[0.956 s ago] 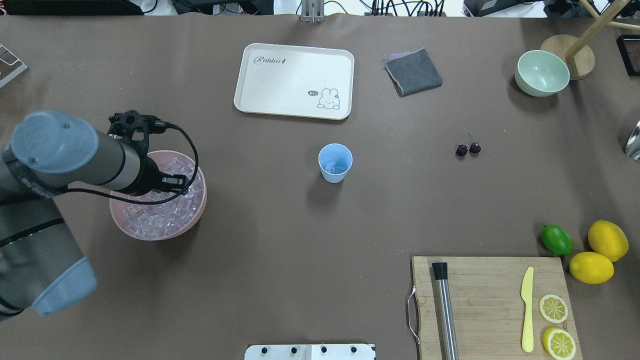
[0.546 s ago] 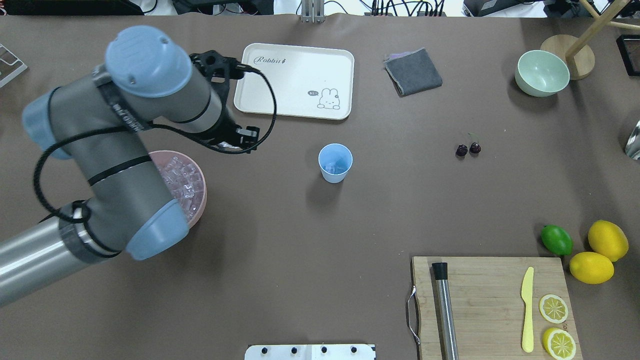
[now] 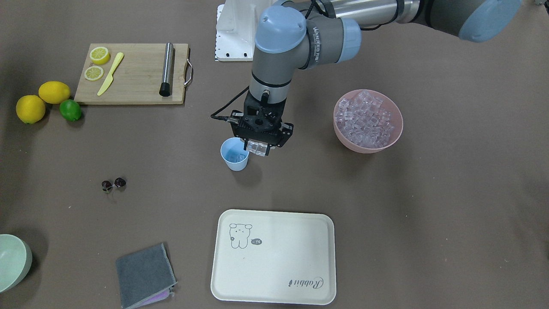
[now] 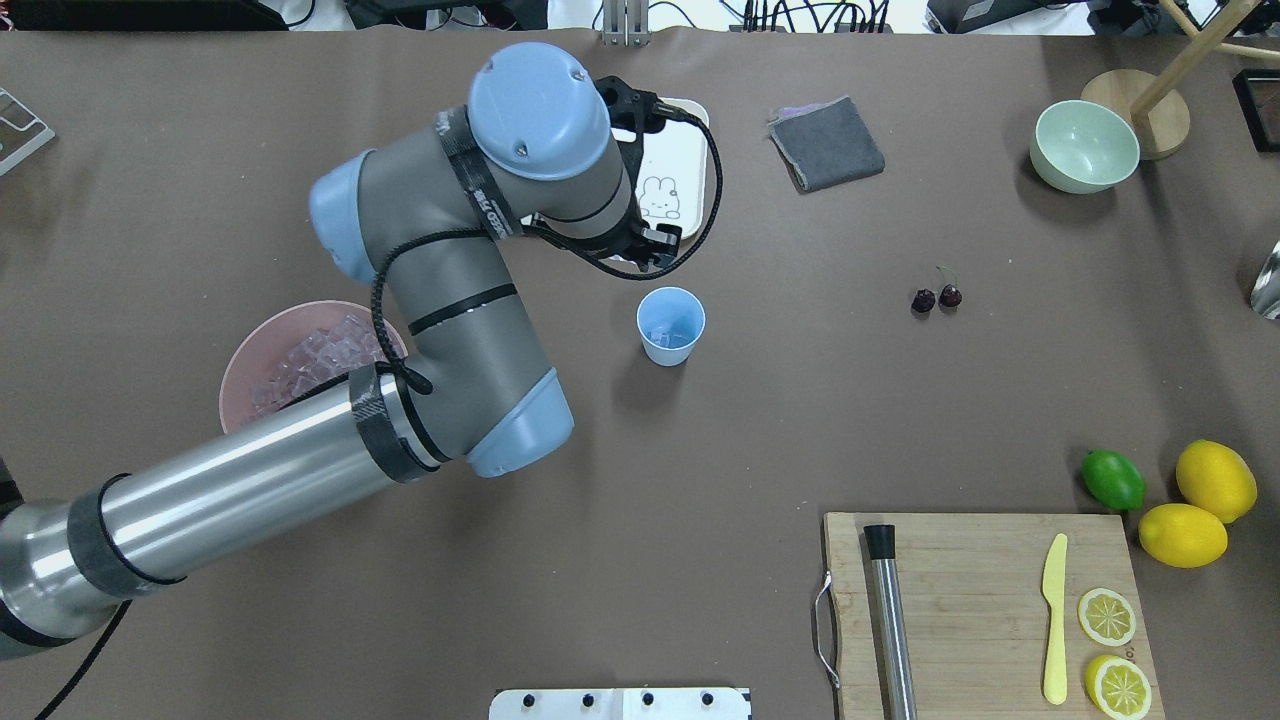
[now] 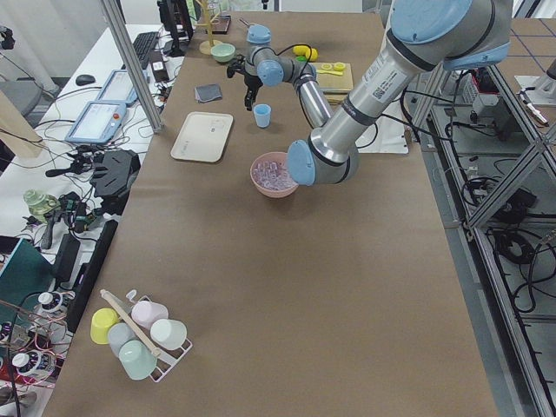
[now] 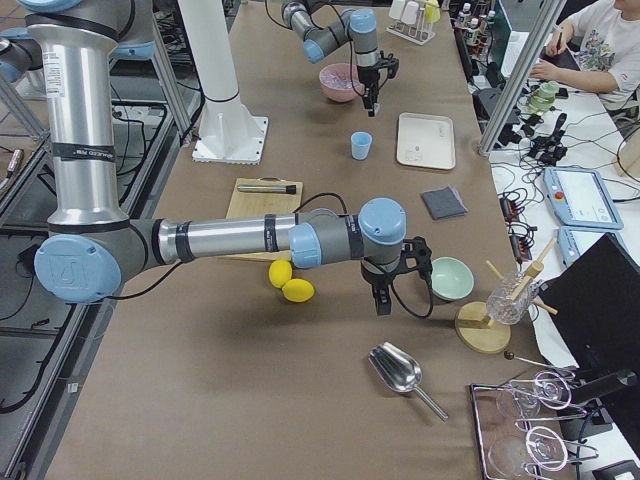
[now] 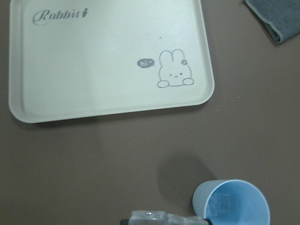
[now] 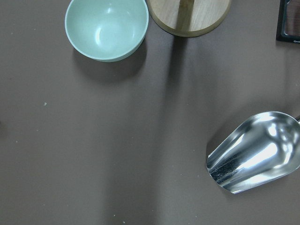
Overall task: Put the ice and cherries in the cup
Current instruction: 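Carry the third ice cube with the left gripper into the blue cup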
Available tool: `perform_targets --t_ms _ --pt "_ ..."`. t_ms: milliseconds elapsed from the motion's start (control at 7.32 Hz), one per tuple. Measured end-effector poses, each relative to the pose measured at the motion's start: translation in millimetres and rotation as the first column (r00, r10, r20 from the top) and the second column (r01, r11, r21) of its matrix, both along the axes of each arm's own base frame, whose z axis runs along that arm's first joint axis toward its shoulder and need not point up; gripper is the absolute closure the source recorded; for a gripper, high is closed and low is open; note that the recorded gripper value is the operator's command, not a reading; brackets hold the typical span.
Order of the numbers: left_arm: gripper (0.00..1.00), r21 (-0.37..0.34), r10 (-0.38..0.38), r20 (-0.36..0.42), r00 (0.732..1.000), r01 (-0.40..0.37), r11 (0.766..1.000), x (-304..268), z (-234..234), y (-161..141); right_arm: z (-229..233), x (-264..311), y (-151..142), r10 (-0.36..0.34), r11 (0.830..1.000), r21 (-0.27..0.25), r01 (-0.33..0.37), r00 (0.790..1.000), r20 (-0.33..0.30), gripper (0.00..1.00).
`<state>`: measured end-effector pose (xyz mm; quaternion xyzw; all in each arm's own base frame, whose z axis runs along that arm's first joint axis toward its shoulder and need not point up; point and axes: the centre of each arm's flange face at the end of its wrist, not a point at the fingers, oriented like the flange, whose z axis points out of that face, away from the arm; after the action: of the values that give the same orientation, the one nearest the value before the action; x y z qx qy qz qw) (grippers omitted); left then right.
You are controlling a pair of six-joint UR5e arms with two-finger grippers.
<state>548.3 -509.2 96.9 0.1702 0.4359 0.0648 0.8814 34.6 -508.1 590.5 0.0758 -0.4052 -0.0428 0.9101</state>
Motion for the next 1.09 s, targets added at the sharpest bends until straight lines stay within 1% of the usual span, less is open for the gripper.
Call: perform_targets --t_ms 273,546,683,819,956,1092 --pt "1.0 0.024 0.002 0.011 1.0 -0.002 1.0 39 1 21 19 0 1 -0.005 0.999 -0.031 0.005 1.0 -0.003 0.0" --pt "1.0 0.048 -0.005 0.013 1.0 0.005 0.999 59 5 33 22 0 1 -0.004 0.999 -0.037 0.004 1.0 -0.004 0.0" --pt "0.75 0.051 -0.005 0.015 1.0 0.005 0.999 63 6 34 23 0 1 -0.004 0.999 -0.037 0.004 1.0 -0.004 0.0" --pt "0.69 0.053 -0.005 0.018 1.0 0.004 0.999 65 6 33 21 0 0 -0.004 0.999 -0.034 0.004 1.0 -0.003 0.0" --pt "0.56 0.055 -0.004 0.02 1.0 0.003 0.998 67 5 32 17 0 -1 -0.004 1.0 -0.027 0.004 1.0 -0.002 0.0" --pt "0.02 0.056 -0.004 0.02 1.0 0.003 0.998 68 5 32 16 0 -2 -0.004 1.0 -0.025 0.004 1.0 -0.002 0.0"
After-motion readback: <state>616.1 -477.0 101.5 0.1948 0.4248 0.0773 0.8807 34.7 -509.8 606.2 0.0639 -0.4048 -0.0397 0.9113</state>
